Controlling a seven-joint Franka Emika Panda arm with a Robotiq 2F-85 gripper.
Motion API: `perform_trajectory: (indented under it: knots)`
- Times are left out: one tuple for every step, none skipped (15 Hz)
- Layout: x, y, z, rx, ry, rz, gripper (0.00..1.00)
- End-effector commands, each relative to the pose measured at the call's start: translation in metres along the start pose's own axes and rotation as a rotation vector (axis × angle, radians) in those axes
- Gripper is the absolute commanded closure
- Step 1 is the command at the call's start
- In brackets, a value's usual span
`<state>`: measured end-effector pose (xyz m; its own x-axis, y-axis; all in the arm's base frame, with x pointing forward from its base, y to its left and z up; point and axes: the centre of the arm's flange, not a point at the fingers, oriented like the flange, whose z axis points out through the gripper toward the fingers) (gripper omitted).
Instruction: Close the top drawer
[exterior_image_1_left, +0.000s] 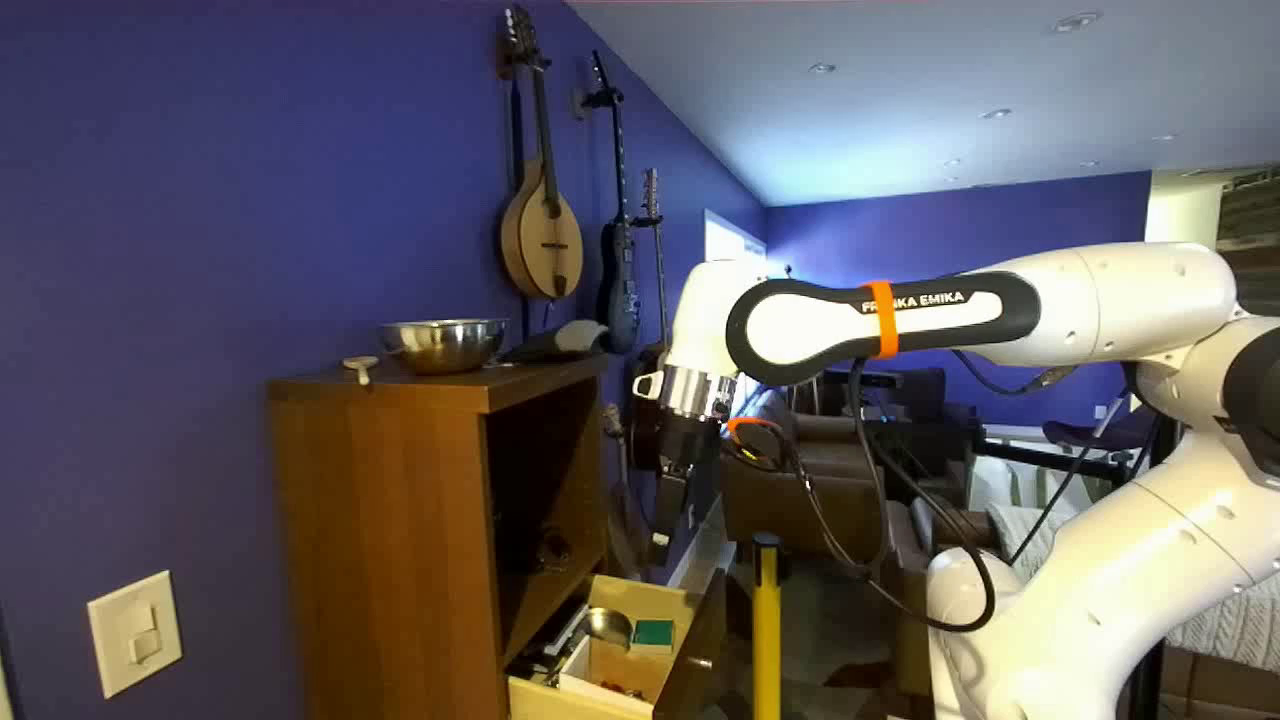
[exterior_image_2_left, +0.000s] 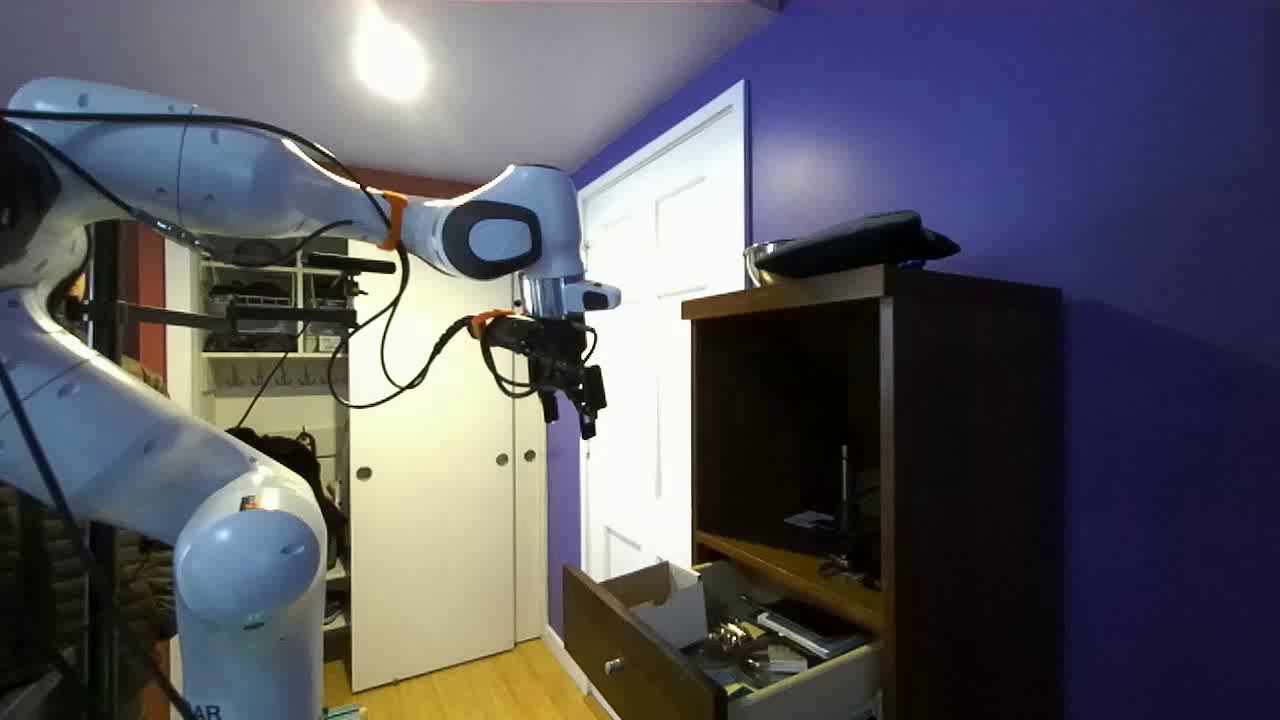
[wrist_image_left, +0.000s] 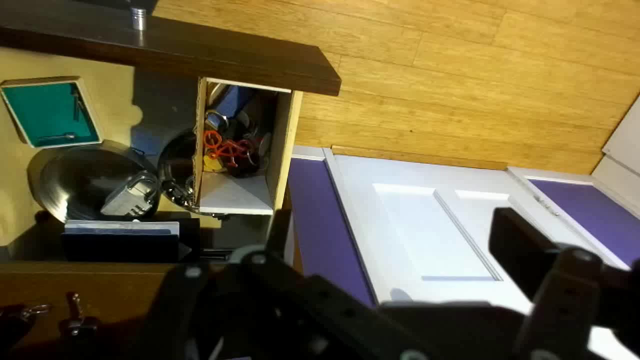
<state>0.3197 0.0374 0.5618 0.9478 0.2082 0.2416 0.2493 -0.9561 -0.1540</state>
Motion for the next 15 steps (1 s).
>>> perform_trajectory:
  knots:
    - [0.000, 0.000, 0.000, 0.000, 0.000, 0.000, 0.00]
    - [0.006, -0.001, -0.003, 0.010, 0.040, 0.080, 0.00]
    - [0.012, 0.000, -0.010, 0.013, 0.093, 0.141, 0.00]
    - [0.020, 0.002, -0.021, 0.025, 0.119, 0.181, 0.00]
    - [0.025, 0.004, -0.028, 0.026, 0.158, 0.220, 0.00]
    - [0.030, 0.006, -0.039, 0.031, 0.197, 0.258, 0.00]
    - [0.035, 0.005, -0.049, 0.036, 0.235, 0.298, 0.00]
    - [0.041, 0.004, -0.059, 0.041, 0.275, 0.337, 0.00]
    - [0.045, 0.002, -0.071, 0.043, 0.318, 0.373, 0.00]
    - [0.049, 0.004, -0.085, 0.044, 0.362, 0.414, 0.00]
    - [0.052, 0.004, -0.095, 0.041, 0.401, 0.451, 0.00]
    - [0.049, 0.004, -0.101, 0.036, 0.458, 0.471, 0.00]
    - [0.040, 0.007, -0.089, 0.031, 0.388, 0.409, 0.00]
    - [0.042, 0.007, -0.096, 0.028, 0.420, 0.430, 0.00]
    - [0.043, 0.007, -0.100, 0.026, 0.434, 0.440, 0.00]
